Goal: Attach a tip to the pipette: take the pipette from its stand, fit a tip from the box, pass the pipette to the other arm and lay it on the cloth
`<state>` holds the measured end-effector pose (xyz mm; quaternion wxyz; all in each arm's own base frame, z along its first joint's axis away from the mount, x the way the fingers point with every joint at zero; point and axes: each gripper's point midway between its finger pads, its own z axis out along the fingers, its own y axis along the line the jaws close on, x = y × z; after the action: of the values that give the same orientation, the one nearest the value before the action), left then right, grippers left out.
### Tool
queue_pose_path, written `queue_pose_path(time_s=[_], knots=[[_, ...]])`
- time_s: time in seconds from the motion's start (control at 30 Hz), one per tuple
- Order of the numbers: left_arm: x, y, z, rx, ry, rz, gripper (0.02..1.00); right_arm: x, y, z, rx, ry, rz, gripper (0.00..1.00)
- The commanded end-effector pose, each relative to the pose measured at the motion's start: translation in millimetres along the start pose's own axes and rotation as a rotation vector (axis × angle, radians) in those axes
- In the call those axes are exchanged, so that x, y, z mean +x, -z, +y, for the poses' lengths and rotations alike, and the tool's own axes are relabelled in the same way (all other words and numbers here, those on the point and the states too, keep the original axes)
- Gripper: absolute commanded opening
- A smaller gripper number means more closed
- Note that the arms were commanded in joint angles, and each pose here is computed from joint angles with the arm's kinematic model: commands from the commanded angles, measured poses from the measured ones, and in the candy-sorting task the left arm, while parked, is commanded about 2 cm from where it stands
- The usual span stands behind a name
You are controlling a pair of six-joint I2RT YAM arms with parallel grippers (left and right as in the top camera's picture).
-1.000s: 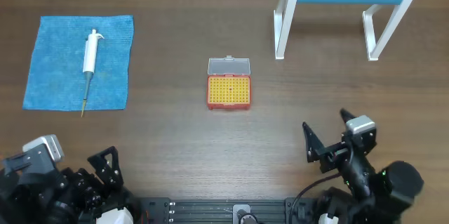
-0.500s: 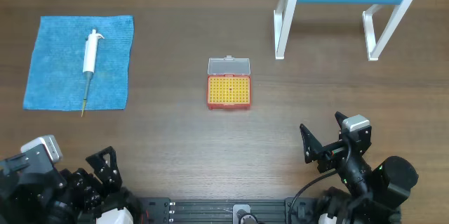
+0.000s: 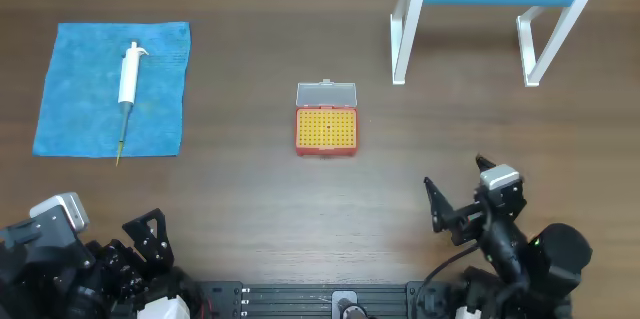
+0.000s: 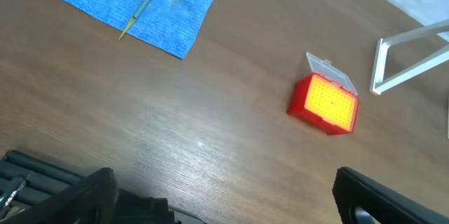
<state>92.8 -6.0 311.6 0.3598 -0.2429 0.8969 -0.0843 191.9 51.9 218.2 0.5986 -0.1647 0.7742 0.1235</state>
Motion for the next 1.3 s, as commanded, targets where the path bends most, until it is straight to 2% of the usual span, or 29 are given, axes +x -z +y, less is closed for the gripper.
queue_pose_path(time_s=[0.03,0.13,0.2,0.33,0.47,0.67,0.8,1.3], knots=[[1.9,-2.0,4.5,-0.024,0.019,0.010,0.996,-8.5,6.7,-26.2,0.247,0.292,-0.046,0.901],[1.9,-2.0,4.5,-0.024,0.019,0.010,0.996,-10.2,0.0,-45.4,0.357,0.315,-0.088,0.901],[1.9,-2.0,4.5,-0.024,0.019,0.010,0.998,-12.3,-12.5,-45.4,0.345,0.323,-0.167,0.901],[1.9,-2.0,4.5,-0.024,0.019,0.010,0.996,12.9,-38.3,-35.7,0.248,0.263,-0.227,0.901],[1.9,-2.0,4.5,-0.024,0.019,0.010,0.996,29.3,-48.5,-35.9,0.236,0.266,-0.235,0.904],[1.9,-2.0,4.5,-0.024,0.019,0.010,0.996,49.6,-46.2,-60.3,0.368,0.223,-0.138,0.901],[1.9,-2.0,4.5,-0.024,0.019,0.010,0.996,49.8,-46.3,-60.4,0.366,0.197,-0.142,0.904],[1.9,-2.0,4.5,-0.024,0.019,0.010,0.996,49.5,-46.2,-60.3,0.366,0.198,-0.143,0.901]])
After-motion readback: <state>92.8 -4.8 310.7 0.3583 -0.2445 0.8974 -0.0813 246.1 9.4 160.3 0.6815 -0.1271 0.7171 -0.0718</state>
